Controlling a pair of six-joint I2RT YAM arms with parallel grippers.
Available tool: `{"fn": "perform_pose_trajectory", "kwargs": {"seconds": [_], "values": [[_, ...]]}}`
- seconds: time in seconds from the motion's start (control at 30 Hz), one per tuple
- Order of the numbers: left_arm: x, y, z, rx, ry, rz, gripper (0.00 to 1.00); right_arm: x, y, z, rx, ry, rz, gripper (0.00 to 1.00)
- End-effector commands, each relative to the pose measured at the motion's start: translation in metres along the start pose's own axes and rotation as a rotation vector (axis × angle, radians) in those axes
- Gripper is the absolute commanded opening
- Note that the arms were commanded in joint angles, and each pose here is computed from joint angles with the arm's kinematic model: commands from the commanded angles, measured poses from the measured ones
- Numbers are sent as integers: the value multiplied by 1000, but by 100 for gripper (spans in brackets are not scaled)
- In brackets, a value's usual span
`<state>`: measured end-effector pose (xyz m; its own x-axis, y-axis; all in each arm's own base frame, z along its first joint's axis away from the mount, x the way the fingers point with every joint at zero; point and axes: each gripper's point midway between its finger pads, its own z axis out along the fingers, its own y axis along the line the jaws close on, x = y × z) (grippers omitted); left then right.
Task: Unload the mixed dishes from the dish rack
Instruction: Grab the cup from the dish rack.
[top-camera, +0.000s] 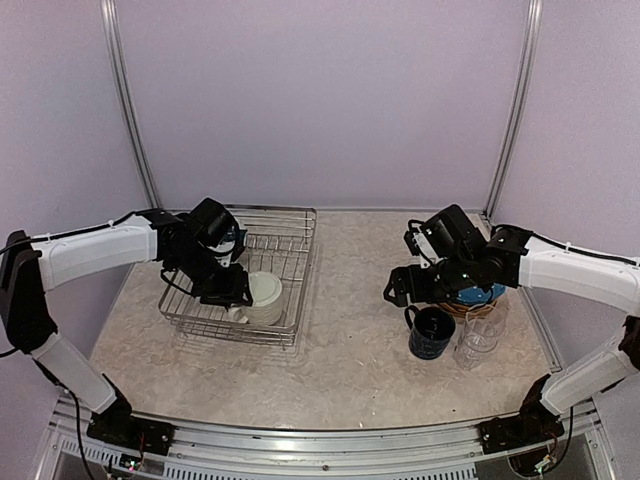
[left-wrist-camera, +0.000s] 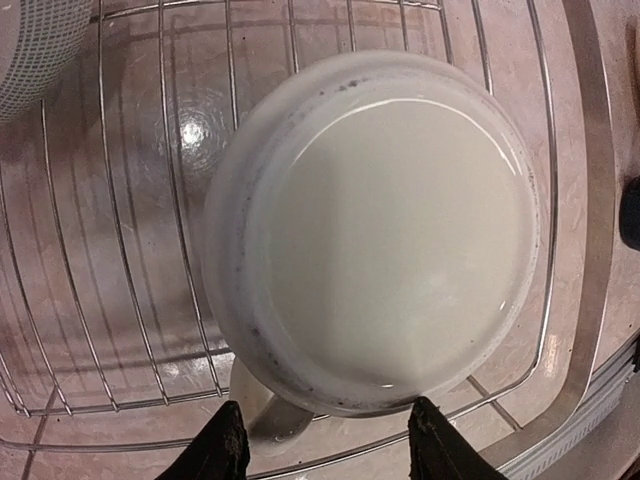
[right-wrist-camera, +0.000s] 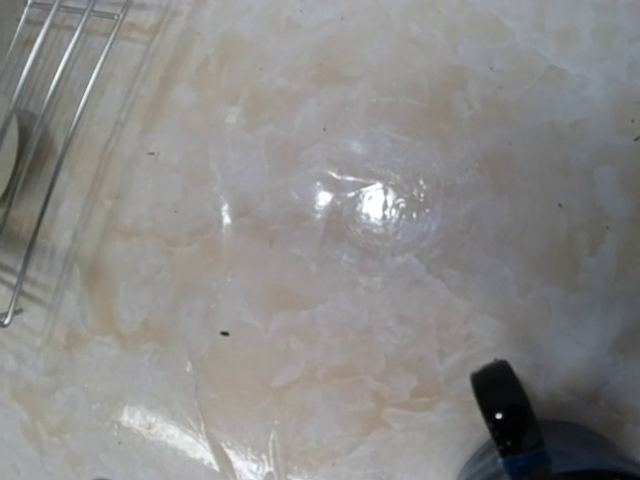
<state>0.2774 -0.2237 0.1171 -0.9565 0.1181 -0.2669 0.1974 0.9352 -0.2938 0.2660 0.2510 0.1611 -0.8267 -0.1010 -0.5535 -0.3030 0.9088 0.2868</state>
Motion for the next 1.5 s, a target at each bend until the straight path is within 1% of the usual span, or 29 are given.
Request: {"fn": "perform_pose_trajectory", "kwargs": {"seconds": [0.0, 0.1, 0.17, 0.3, 0.37, 0.43, 0.53, 0.67, 0.8, 0.93, 1.03, 1.17, 1.4, 1.47], "values": [[14, 4, 18, -75, 43, 41, 48, 1, 4, -1, -20, -9, 3, 87], [17, -4, 25, -79, 48, 52, 40, 2, 5, -1, -26, -9, 4, 88], [18, -6, 30, -87, 52, 48, 38, 2, 5, -1, -28, -9, 6, 88], [20, -6, 34, -95, 53, 39, 39, 5, 3, -2, -27, -8, 15, 87], [20, -6, 35, -96, 42, 30, 45, 6, 2, -3, -27, -12, 16, 87], [18, -7, 36, -99, 29, 17, 47, 6, 2, -2, -28, -14, 16, 88], [12, -7, 41, -123, 9, 6, 47, 5, 3, -1, -30, -11, 15, 87], [7, -12, 51, -152, -4, 20, 44, 6, 5, 2, -36, -6, 13, 88], [7, -9, 63, -191, 6, 27, 38, 5, 5, 3, -37, -5, 9, 88], [5, -6, 65, -214, -3, 21, 31, 1, 6, 2, -33, -15, 4, 88], [1, -3, 62, -239, -22, 18, 23, -2, 8, 0, -36, -23, 0, 88], [-3, -1, 56, -255, -42, 15, 15, -3, 6, 1, -28, -28, -4, 88], [-7, -3, 44, -243, -80, -3, 0, -6, 4, 1, -7, -31, -10, 88], [-9, -3, 39, -241, -95, -7, 0, -9, 5, -1, -8, -43, -8, 88]]}}
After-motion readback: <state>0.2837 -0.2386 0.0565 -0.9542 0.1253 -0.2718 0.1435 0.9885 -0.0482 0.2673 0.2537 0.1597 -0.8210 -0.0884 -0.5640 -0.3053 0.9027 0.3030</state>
